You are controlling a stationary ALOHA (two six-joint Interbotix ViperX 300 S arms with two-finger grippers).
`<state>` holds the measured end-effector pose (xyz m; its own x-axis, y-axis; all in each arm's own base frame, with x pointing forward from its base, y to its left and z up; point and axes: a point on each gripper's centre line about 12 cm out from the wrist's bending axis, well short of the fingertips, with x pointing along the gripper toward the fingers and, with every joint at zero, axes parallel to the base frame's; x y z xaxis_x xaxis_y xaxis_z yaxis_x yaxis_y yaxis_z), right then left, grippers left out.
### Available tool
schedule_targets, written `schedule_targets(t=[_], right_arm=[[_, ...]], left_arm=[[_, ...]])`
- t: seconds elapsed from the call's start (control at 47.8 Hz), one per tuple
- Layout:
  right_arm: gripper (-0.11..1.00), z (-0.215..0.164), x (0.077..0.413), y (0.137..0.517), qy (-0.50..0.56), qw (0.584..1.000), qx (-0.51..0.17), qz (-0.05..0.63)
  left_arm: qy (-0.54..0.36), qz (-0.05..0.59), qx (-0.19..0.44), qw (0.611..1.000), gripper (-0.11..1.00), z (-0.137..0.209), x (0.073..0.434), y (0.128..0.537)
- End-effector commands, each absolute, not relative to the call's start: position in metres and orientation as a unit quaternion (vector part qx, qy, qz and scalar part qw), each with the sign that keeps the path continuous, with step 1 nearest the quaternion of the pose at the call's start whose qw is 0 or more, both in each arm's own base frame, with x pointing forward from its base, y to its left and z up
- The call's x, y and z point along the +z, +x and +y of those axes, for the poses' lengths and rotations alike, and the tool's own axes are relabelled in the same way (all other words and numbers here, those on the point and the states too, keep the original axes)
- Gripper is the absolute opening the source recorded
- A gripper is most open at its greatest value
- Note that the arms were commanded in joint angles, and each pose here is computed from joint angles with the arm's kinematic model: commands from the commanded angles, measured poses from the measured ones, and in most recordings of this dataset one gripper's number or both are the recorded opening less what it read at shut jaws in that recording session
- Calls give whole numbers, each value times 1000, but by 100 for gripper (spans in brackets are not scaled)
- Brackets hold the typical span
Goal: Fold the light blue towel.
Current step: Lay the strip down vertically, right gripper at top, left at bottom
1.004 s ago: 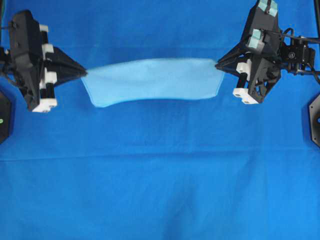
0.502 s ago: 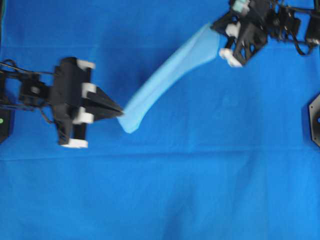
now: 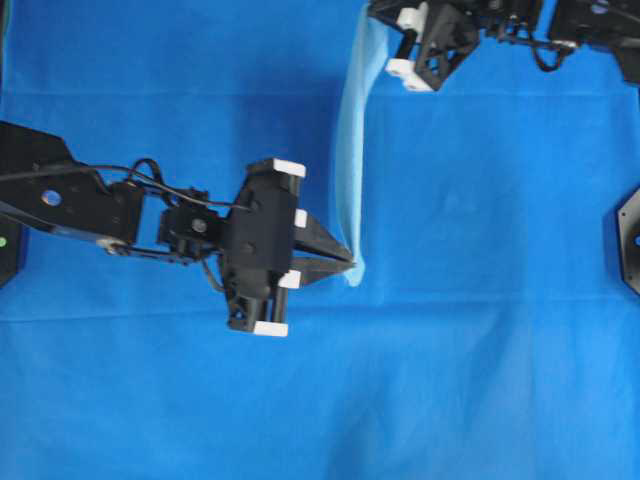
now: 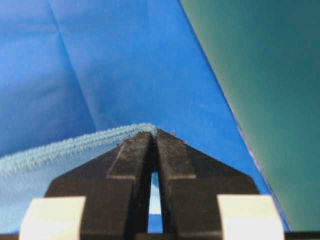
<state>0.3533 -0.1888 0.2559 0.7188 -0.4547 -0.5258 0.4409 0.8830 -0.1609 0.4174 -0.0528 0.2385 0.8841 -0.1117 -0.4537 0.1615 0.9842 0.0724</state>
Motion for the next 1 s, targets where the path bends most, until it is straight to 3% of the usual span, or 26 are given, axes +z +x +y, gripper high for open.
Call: schedule_targets(t=[0.0, 0.376, 0.983], right_arm=[[2, -203, 273, 356, -18, 930, -256, 264], [2, -210, 269, 343, -13, 923, -271, 274], [2, -174, 248, 257, 2, 900, -293, 323]], left_arm=[[57, 203, -89, 973, 1, -70, 256, 422], [56, 190, -88, 976, 1, -72, 251, 433], [71, 164, -85, 980, 1, -82, 226, 528]])
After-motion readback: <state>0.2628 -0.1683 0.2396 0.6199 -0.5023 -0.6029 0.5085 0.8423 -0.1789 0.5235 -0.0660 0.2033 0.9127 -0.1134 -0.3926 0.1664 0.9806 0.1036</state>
